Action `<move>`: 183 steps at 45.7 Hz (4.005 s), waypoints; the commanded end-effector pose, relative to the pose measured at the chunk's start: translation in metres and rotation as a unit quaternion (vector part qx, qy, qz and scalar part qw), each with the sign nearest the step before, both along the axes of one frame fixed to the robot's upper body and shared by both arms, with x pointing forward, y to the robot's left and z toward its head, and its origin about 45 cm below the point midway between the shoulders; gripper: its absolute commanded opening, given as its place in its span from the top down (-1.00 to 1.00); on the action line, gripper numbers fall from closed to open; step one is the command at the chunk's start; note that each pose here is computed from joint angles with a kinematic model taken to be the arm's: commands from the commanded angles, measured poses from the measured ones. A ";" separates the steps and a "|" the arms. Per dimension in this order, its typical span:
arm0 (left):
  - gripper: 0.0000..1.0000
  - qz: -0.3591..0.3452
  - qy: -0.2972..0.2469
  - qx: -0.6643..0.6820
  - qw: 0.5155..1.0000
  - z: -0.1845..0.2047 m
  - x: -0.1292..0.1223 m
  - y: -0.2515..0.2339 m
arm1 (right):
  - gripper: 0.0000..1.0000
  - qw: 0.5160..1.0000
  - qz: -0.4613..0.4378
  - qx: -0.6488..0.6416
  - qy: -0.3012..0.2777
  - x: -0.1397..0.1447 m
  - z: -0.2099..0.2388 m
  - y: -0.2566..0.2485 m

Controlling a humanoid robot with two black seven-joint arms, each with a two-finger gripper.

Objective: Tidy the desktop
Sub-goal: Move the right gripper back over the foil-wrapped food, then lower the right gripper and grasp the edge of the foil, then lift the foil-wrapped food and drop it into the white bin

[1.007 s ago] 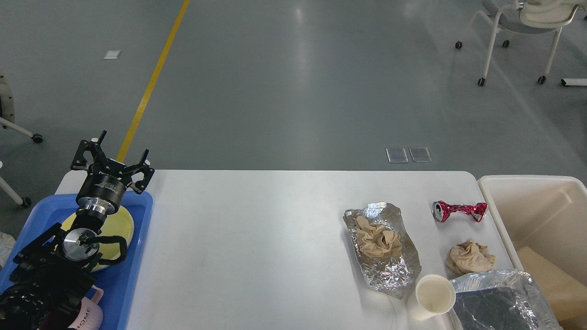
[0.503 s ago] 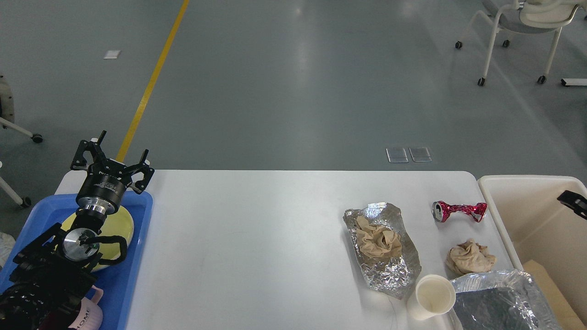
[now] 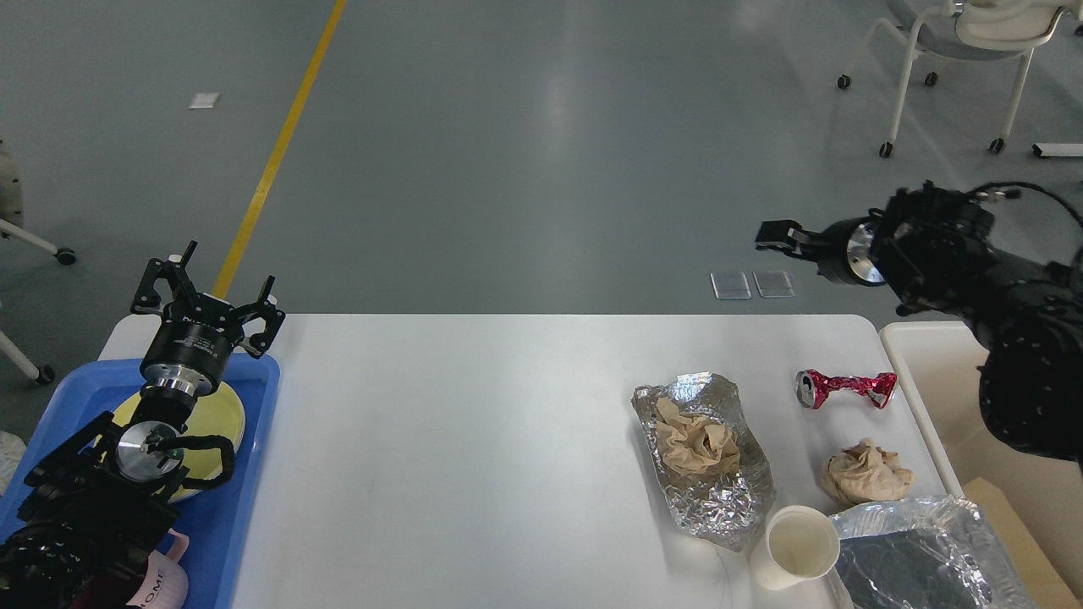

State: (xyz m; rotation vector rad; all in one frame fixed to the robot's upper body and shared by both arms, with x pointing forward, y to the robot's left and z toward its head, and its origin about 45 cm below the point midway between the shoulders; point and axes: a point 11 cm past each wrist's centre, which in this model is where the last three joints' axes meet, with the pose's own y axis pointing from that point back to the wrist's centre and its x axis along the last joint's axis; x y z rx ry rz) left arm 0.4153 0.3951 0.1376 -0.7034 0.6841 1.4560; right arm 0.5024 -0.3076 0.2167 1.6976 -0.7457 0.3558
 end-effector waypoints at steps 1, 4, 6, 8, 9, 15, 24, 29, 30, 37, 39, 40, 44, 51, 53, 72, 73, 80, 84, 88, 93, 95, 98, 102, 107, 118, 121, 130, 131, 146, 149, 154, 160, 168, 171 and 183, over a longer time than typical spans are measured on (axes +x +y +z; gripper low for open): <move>-0.95 0.000 -0.001 0.001 1.000 0.001 0.000 0.001 | -1.00 0.997 0.055 0.016 0.043 0.007 0.038 0.051; -0.95 0.001 -0.001 0.000 1.000 0.001 0.000 0.001 | -1.00 0.993 0.088 0.027 0.071 0.001 0.061 0.085; -0.95 0.001 -0.001 0.000 1.000 0.001 0.000 0.001 | -1.00 0.989 0.102 0.031 0.102 -0.012 0.066 0.101; -0.95 0.001 0.000 0.000 1.000 0.000 0.000 0.001 | -1.00 0.983 0.115 0.032 0.136 -0.031 0.071 0.115; -0.95 0.000 -0.001 0.001 1.000 0.001 0.000 0.001 | -1.00 0.980 0.121 0.031 0.153 -0.041 0.074 0.121; -0.95 0.000 -0.001 0.001 1.000 0.001 0.000 0.001 | -1.00 0.962 0.149 0.015 0.229 -0.108 0.071 0.149; -0.95 0.000 0.000 0.001 1.000 0.000 0.000 0.001 | -1.00 0.956 0.143 -0.026 0.256 -0.175 0.041 0.147; -0.95 0.001 0.000 0.000 1.000 0.000 0.000 0.001 | -1.00 0.957 0.126 -0.027 0.261 -0.194 0.023 0.149; -0.95 0.001 -0.001 0.000 1.000 0.001 0.000 0.001 | -1.00 0.958 0.120 -0.024 0.258 -0.195 0.019 0.149; -0.95 0.001 -0.001 0.000 1.000 0.001 0.000 0.001 | -1.00 0.964 0.078 -0.045 0.251 -0.192 -0.006 0.119; -0.95 0.001 -0.001 0.000 1.000 0.001 0.000 0.001 | -1.00 0.964 0.067 -0.055 0.252 -0.192 -0.008 0.107; -0.95 0.001 -0.001 0.000 1.000 0.001 0.000 0.001 | -1.00 0.964 0.057 -0.059 0.253 -0.192 -0.010 0.098; -0.95 0.001 -0.001 0.000 1.000 0.001 0.000 0.001 | -1.00 0.964 0.023 -0.067 0.258 -0.196 -0.019 0.069; -0.95 0.001 -0.001 0.000 1.000 0.001 0.000 0.001 | -1.00 0.966 -0.017 -0.063 0.249 -0.207 -0.041 0.046; -0.95 0.000 -0.002 0.000 1.000 0.001 0.000 0.001 | -1.00 0.968 -0.022 -0.061 0.243 -0.208 -0.047 0.046; -0.95 0.001 -0.001 0.000 1.000 0.001 0.000 0.001 | -1.00 0.958 -0.072 -0.013 0.277 -0.238 -0.100 0.065; -0.95 0.001 -0.001 0.000 1.000 0.001 0.000 0.001 | -1.00 0.957 -0.079 -0.011 0.280 -0.241 -0.103 0.064; -0.95 0.001 -0.001 0.000 1.000 0.001 0.000 0.001 | -1.00 0.954 -0.089 0.017 0.286 -0.244 -0.107 0.080; -0.95 0.000 -0.002 0.000 1.000 0.001 0.000 0.001 | -1.00 0.955 -0.096 0.018 0.279 -0.239 -0.108 0.080; -0.95 0.001 -0.001 0.000 1.000 0.001 0.000 0.001 | -1.00 0.955 -0.107 0.022 0.275 -0.238 -0.116 0.078; -0.95 0.001 -0.001 0.000 1.000 0.001 0.000 0.001 | -1.00 0.958 -0.119 0.017 0.262 -0.236 -0.124 0.073; -0.95 0.001 -0.001 0.000 1.000 0.001 0.000 0.001 | -1.00 0.958 -0.121 0.016 0.260 -0.237 -0.127 0.071; -0.95 0.001 -0.001 0.000 1.000 0.001 0.000 0.001 | -1.00 0.957 -0.123 0.014 0.261 -0.238 -0.131 0.070; -0.95 0.001 -0.001 0.000 1.000 0.001 0.000 0.001 | -1.00 0.957 -0.132 0.013 0.259 -0.240 -0.136 0.067; -0.95 0.001 -0.001 0.000 1.000 0.001 0.000 0.001 | -1.00 0.956 -0.148 0.014 0.252 -0.238 -0.137 0.065; -0.95 0.001 -0.001 0.000 1.000 0.001 0.000 0.001 | -0.94 0.953 -0.168 0.025 0.252 -0.239 -0.144 0.066; -0.95 0.001 -0.001 0.000 1.000 0.001 0.000 0.001 | -0.66 0.951 -0.178 0.029 0.252 -0.241 -0.148 0.066; -0.95 0.001 -0.001 0.000 1.000 0.001 0.000 0.001 | 1.00 0.955 -0.184 0.015 0.231 -0.241 -0.151 0.066; -0.95 0.001 -0.001 0.000 1.000 0.001 0.000 0.001 | 1.00 0.955 -0.185 0.015 0.231 -0.241 -0.151 0.066; -0.95 0.001 -0.001 0.000 1.000 0.001 0.000 0.001 | 1.00 0.960 -0.185 0.004 0.212 -0.238 -0.146 0.064; -0.95 0.001 -0.001 0.000 1.000 0.001 0.000 0.001 | 1.00 0.959 -0.186 0.004 0.213 -0.238 -0.145 0.064; -0.95 0.001 -0.001 0.000 1.000 0.001 0.000 0.001 | 1.00 0.961 -0.184 0.004 0.208 -0.234 -0.140 0.065; -0.95 0.001 -0.001 0.000 1.000 0.001 0.000 0.001 | 1.00 0.966 -0.170 0.009 0.194 -0.217 -0.119 0.068; -0.95 0.001 -0.002 -0.001 1.000 0.001 0.000 0.001 | 1.00 0.980 -0.106 0.014 0.169 -0.177 -0.051 0.065; -0.95 0.001 -0.001 0.000 1.000 0.001 0.000 0.001 | 1.00 0.983 -0.064 0.025 0.171 -0.162 -0.012 0.071; -0.95 0.002 0.000 -0.001 1.000 0.000 -0.001 0.002 | 1.00 0.971 0.044 0.082 0.220 -0.151 0.108 0.103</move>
